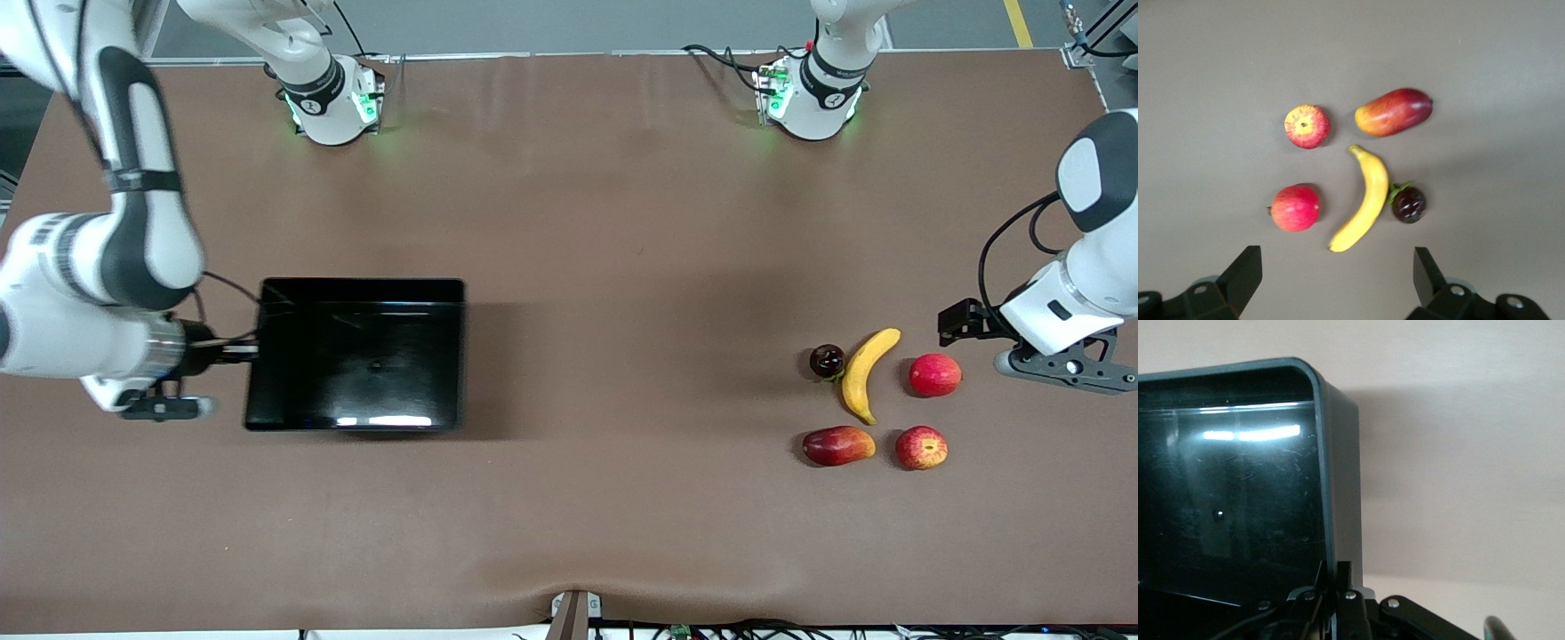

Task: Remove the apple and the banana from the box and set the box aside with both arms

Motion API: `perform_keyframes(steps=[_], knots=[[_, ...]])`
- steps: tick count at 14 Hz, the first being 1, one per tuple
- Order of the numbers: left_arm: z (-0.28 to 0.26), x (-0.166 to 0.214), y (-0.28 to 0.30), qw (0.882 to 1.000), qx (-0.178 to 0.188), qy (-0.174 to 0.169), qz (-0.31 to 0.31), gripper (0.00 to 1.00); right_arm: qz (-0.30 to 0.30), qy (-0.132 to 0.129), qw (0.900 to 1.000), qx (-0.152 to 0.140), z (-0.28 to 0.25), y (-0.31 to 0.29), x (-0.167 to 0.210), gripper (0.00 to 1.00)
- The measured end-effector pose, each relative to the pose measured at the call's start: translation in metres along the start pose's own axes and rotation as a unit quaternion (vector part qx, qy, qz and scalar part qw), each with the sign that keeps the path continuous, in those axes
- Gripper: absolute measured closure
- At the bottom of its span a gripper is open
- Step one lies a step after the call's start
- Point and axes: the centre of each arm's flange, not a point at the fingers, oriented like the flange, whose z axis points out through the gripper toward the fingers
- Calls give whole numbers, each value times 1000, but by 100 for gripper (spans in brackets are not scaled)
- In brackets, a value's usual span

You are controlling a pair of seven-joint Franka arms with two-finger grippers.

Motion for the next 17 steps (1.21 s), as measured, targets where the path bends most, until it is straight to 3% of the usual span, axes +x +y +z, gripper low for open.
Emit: perform_keyframes(steps=[4,9,11,17], knots=[[-32,-4,13,999,6,8,-53,0,-10,-4,1000,-6,2,95,-15,94],[-94,-25,43,998,22,3,-58,0,-29,2,1000,-11,27,190,-35,94],[-110,-28,39,998,23,0,-62,0,-21,7,1000,-13,45,213,-42,94],[-137,-40,53,998,33,0,-57,0,-10,-15,1000,-1,83,227,-55,94]])
